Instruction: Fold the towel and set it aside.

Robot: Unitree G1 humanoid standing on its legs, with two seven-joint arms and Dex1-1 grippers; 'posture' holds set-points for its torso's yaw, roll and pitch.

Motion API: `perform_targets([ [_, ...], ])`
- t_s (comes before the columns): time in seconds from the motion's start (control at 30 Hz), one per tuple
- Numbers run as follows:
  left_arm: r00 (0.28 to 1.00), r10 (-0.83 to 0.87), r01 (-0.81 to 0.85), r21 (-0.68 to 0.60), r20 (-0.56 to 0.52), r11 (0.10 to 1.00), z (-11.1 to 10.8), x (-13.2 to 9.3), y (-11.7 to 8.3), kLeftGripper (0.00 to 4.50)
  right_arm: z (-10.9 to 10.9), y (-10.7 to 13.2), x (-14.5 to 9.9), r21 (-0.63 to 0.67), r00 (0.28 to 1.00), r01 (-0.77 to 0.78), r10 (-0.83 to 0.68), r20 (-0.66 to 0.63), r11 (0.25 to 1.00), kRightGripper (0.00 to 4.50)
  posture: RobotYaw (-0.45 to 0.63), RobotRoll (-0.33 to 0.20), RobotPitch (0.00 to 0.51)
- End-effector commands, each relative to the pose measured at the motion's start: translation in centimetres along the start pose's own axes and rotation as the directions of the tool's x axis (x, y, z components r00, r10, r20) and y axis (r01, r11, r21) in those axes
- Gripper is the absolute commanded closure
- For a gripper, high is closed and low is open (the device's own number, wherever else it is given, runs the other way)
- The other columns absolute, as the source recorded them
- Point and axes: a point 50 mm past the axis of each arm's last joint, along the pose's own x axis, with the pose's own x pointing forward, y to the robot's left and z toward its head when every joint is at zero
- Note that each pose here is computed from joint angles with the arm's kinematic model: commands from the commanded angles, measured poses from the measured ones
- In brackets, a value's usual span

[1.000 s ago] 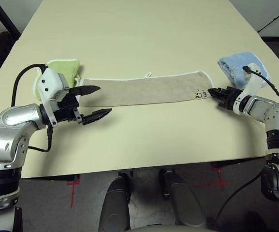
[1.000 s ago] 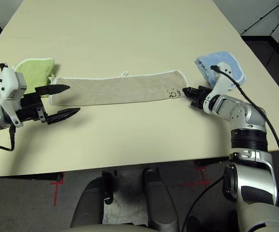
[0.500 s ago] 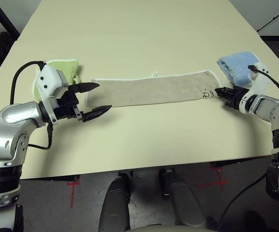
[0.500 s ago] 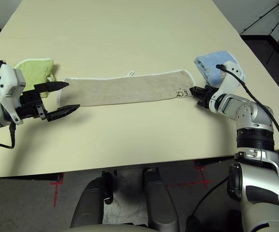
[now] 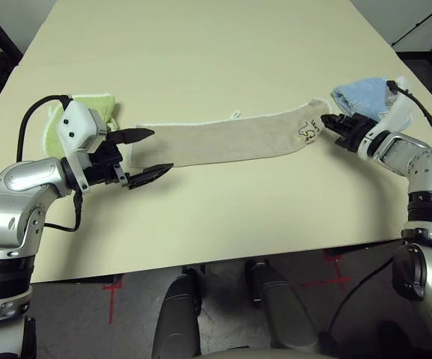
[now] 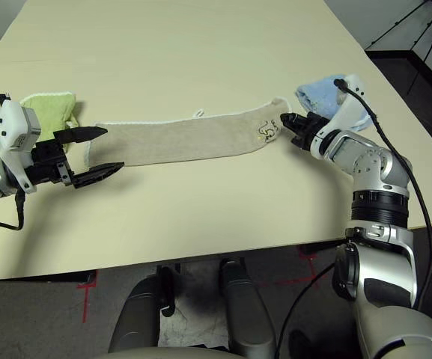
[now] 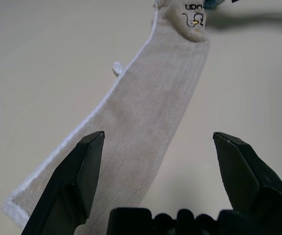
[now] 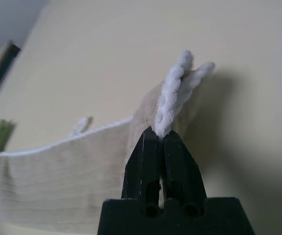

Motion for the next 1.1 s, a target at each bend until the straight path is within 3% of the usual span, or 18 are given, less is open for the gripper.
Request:
perform_targets([
  [0.03, 1.000, -0.012, 0.012, 0.000, -0.017, 1.000, -0.3, 0.0, -0.3, 0.00, 0.5, 1.0, -0.1, 0.024, 0.998, -0.057, 0.056, 0.023, 0.998, 4.47, -0.13, 0.000, 0.213],
  [0.6, 1.000, -0.007, 0.007, -0.003, -0.016, 1.000, -0.5, 0.1, -0.6, 0.00, -1.8, 4.7, 1.4, 0.077, 0.974, -0.212, 0.217, -0.062, 0.974, 4.47, -0.11, 0.000, 0.213],
  [0.8, 1.000, -0.002, 0.002, -0.001, -0.021, 1.000, -0.6, 0.0, -0.7, 0.00, -2.3, 5.0, 1.9, 0.072, 0.966, -0.236, 0.242, -0.094, 0.969, 4.47, -0.10, 0.000, 0.210],
  [1.1, 1.000, 0.012, -0.012, 0.000, -0.021, 1.000, -0.7, -0.1, -1.0, 0.00, -4.4, 6.8, 2.9, 0.110, 0.933, -0.309, 0.323, -0.156, 0.945, 4.47, -0.08, 0.000, 0.203],
])
